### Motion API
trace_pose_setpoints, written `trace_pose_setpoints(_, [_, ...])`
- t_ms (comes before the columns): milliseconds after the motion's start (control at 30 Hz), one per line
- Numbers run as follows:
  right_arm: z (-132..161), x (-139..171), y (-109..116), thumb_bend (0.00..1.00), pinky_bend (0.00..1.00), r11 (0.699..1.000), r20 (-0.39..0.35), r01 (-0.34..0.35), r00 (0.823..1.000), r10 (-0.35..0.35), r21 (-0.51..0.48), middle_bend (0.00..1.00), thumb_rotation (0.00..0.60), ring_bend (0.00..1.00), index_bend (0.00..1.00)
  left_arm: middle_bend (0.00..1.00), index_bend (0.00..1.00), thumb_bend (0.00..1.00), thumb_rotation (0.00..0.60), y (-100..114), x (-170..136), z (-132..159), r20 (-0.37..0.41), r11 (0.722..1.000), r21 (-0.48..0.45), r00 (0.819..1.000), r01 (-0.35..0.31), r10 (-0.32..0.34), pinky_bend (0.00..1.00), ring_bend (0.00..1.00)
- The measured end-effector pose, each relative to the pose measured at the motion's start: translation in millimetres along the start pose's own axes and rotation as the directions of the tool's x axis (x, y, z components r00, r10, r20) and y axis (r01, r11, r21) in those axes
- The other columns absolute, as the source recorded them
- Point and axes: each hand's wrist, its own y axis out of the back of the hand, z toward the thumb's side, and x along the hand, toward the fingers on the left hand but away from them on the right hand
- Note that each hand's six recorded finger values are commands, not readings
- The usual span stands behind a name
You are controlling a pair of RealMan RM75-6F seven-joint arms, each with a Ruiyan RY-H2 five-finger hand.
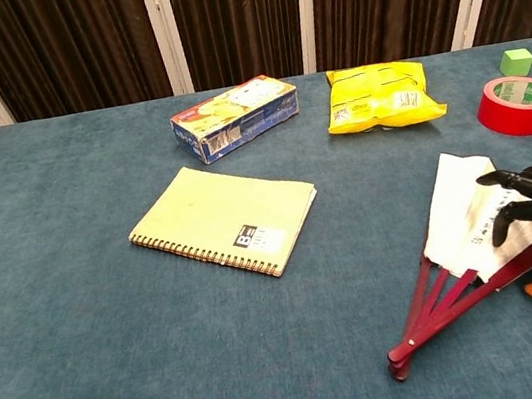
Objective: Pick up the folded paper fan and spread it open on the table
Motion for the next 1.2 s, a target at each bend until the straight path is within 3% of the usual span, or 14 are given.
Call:
trace_pose_setpoints(300, [0, -12, 0, 0.29, 0.07, 1.0, -0.005, 0.007, 1.0, -0.007, -0.011, 0.1, 0.6, 0.16, 0.52, 0.0, 0.05, 0.13, 0.6, -1, 0, 1, -0.001, 1.0, 0.007, 1.0, 0.001, -0.001, 0.0, 0.0])
trace_pose_setpoints(533, [-2, -16, 2, 0.35, 0.08, 0.999, -0.011, 0.021, 1.0, -0.021, -0.026, 0.13, 0.6, 0.18, 0.59, 0.0, 0.05, 0.13, 0.6, -2, -1, 3, 0.004, 1.0, 0.011, 1.0, 0.002, -0.002, 0.0, 0.0])
trace_pose_setpoints(900, [-8, -18, 7, 0.38, 0.09, 0.998, -0.014, 0.038, 0.999, -0.039, -0.058, 0.14, 0.6, 0.19, 0.62, 0.0, 0.05, 0.13, 0.6, -3, -2, 5, 0.007, 1.0, 0.015, 1.0, 0.004, -0.004, 0.0, 0.0])
trace_pose_setpoints(1200, [-11, -24, 17, 0.43, 0.11, 0.997, -0.031, 0.066, 0.997, -0.067, -0.052, 0.18, 0.6, 0.22, 0.74, 0.0, 0.05, 0.13, 0.6, -3, -2, 5, 0.007, 1.0, 0.015, 1.0, 0.004, -0.004, 0.0, 0.0])
